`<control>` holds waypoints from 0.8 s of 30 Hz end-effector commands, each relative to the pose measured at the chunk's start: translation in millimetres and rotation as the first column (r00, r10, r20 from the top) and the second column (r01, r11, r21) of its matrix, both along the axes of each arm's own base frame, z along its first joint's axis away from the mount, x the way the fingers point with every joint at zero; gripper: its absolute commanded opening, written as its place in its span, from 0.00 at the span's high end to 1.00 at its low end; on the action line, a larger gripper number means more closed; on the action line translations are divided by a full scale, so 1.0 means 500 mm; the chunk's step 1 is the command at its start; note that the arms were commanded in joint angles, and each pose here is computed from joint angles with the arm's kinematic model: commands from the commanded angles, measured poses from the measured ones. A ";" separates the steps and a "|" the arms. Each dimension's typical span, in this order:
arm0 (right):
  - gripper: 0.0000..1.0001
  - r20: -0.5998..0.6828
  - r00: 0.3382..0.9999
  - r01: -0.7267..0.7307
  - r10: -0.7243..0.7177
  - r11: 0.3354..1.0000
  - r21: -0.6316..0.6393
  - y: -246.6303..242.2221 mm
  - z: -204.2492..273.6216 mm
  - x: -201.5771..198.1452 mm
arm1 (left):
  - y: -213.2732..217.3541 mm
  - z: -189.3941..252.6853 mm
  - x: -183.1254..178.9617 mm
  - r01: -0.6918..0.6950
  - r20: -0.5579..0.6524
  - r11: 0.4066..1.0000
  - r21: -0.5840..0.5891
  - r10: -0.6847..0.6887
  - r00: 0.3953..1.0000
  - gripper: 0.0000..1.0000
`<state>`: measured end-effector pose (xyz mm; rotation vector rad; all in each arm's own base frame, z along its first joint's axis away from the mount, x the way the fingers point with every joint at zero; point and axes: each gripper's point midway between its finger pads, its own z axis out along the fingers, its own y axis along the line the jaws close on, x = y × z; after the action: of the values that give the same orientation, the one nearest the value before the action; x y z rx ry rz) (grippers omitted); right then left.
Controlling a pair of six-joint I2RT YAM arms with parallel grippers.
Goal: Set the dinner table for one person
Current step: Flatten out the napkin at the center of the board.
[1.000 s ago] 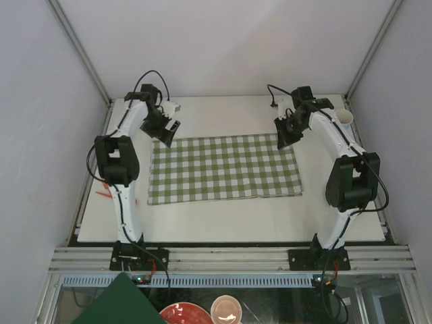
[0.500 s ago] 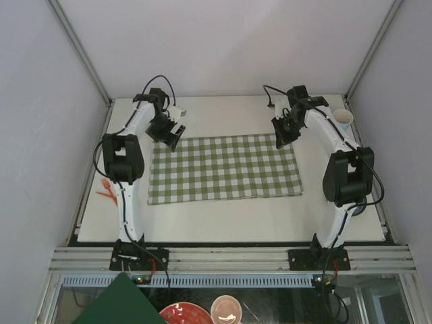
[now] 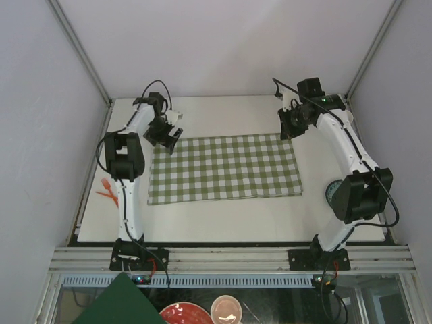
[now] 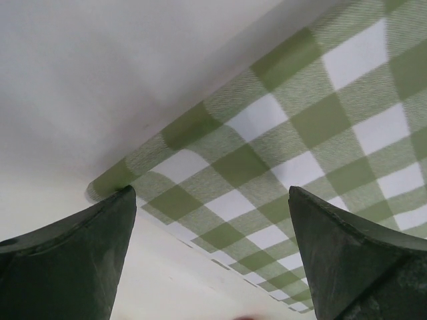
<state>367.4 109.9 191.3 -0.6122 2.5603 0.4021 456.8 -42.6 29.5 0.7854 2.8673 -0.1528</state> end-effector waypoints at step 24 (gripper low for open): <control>1.00 0.142 0.990 0.015 -0.014 1.000 -0.004 -0.009 0.100 -0.056 | 0.080 0.048 0.127 -0.057 0.322 0.956 0.288 -0.040 0.946 0.00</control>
<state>346.9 108.6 226.9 -0.6004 2.4801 0.3561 496.3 -18.3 29.8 0.7530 2.7386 0.1644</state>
